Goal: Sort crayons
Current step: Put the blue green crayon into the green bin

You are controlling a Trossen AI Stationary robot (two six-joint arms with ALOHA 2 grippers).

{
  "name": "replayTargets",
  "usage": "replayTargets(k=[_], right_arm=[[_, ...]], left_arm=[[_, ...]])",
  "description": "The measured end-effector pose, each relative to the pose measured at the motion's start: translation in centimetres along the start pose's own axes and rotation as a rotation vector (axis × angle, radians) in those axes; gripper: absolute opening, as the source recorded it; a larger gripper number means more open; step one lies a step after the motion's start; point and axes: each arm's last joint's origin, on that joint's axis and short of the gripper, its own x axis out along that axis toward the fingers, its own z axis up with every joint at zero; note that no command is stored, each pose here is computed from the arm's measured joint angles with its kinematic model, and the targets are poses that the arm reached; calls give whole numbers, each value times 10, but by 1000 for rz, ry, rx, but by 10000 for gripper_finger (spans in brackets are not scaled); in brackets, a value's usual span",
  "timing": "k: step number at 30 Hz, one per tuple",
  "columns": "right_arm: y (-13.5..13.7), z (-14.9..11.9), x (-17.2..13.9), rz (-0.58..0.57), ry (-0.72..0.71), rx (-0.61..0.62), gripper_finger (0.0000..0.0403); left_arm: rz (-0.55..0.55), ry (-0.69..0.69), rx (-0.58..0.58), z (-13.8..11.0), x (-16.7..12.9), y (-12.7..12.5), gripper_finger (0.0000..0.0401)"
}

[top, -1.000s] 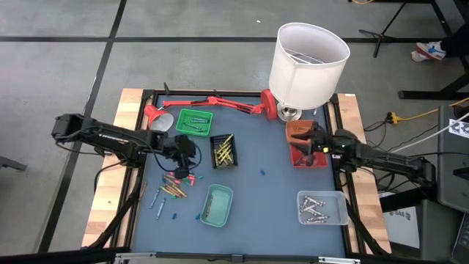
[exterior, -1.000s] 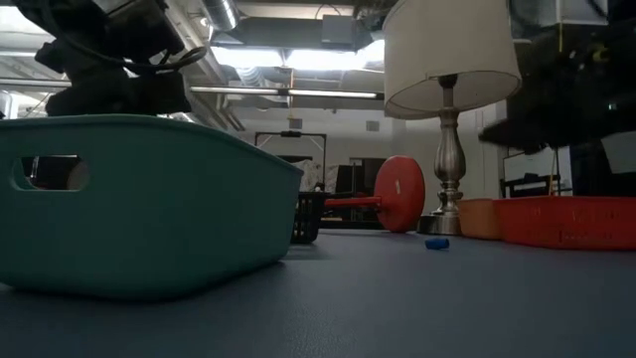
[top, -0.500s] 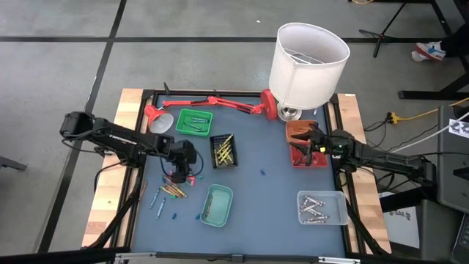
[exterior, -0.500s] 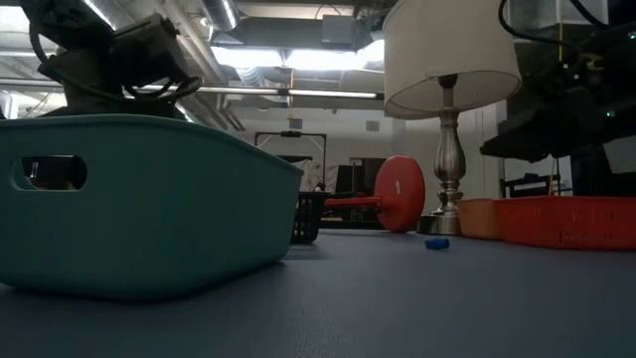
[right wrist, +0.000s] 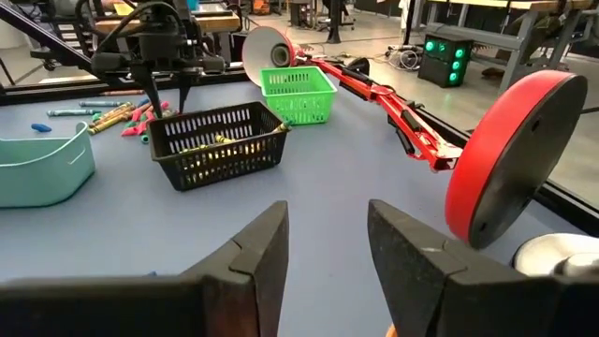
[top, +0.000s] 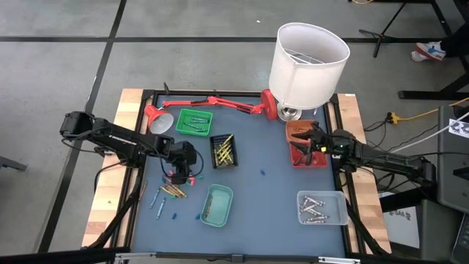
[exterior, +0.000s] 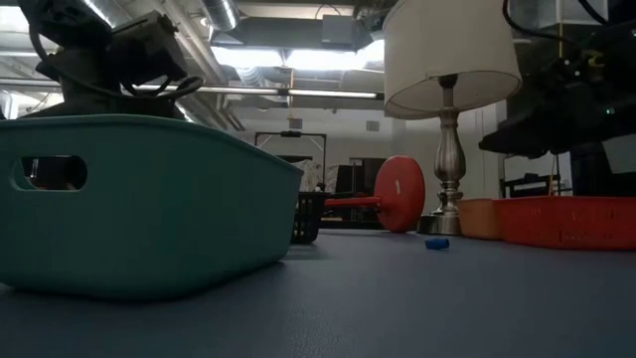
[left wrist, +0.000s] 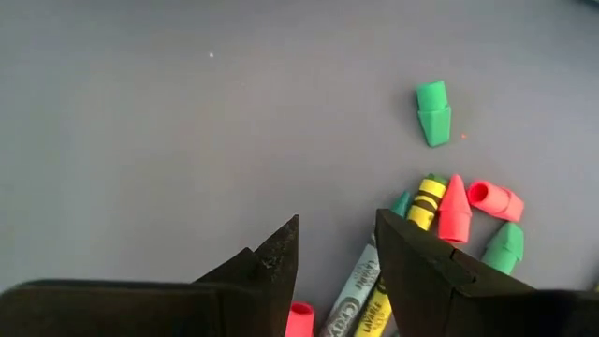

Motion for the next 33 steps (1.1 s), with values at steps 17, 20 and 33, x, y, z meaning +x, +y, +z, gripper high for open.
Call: replayTargets(k=[17,20,33], right_arm=[[17,5,-8,140,-80,-25,147],[19,8,-11,162,-115,-25,147],[18,14,-17,164,-203,-19,147]], left_arm=[[-19,28,2,-2,0,0,127],[-19,29,1,-2,0,0,127],[-19,6,2,0,-1,-1,127]])
